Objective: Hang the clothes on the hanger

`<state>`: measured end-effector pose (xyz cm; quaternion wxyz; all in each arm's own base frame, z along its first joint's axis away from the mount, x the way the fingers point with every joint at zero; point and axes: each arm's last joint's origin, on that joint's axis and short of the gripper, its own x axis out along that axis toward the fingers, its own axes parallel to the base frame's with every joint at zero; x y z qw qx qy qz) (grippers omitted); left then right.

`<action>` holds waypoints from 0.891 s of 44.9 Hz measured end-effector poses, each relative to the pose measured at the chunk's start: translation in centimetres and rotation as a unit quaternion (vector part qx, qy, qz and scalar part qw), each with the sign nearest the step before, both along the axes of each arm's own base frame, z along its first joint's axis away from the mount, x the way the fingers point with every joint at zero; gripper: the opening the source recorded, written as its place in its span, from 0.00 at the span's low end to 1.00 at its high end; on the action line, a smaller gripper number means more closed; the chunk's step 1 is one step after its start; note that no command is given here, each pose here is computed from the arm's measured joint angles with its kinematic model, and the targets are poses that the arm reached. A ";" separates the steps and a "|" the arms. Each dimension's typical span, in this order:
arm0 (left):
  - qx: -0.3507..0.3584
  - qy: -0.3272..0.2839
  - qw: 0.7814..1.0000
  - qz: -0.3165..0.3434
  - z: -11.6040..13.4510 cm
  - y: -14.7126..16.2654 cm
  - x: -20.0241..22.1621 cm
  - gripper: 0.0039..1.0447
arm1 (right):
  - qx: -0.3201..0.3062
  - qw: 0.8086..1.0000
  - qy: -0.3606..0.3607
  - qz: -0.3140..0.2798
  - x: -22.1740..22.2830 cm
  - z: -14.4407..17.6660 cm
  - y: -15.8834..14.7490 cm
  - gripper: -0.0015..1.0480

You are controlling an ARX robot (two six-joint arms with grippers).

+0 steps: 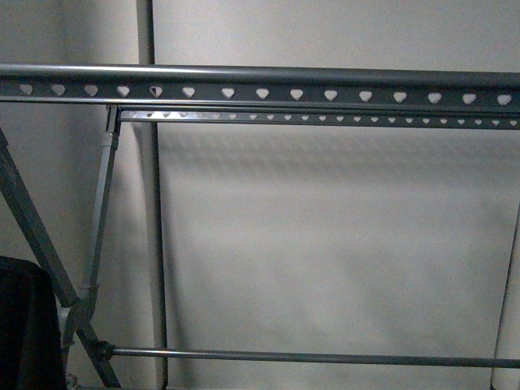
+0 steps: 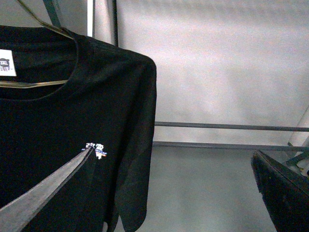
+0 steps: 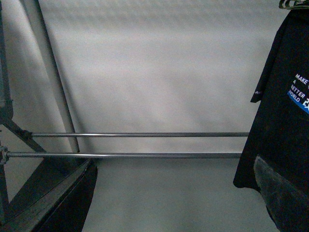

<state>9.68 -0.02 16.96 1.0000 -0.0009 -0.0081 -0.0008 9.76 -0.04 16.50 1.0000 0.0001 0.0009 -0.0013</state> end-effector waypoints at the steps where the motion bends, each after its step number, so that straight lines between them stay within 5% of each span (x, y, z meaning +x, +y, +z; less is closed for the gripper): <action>1: 0.000 0.000 1.000 0.000 0.0 0.0 0.0 0.94 | 0.000 1.000 0.000 0.000 0.0 0.0 0.0 0.93; 9: 0.000 0.000 1.000 0.000 0.0 0.0 0.0 0.94 | 0.000 1.000 0.000 0.000 0.0 0.0 0.0 0.93; 14: -0.001 -0.014 0.992 -0.122 0.7 0.0 0.5 0.94 | 0.000 1.000 0.000 0.000 0.0 0.0 0.0 0.93; 20: -0.030 0.004 0.989 -0.144 2.7 0.1 2.1 0.94 | 0.000 1.000 0.000 0.000 0.0 0.0 0.0 0.93; 27: -0.149 0.091 0.984 0.024 6.7 1.9 7.6 0.94 | 0.000 1.000 0.000 0.000 0.0 0.0 0.0 0.93; 34: -0.273 0.123 0.936 0.185 8.8 4.2 14.2 0.94 | 0.000 1.000 0.000 0.001 0.0 0.0 0.0 0.93; 40: -0.327 0.119 0.906 0.242 9.8 4.6 17.9 0.94 | 0.000 1.000 0.000 0.001 0.0 0.0 0.0 0.93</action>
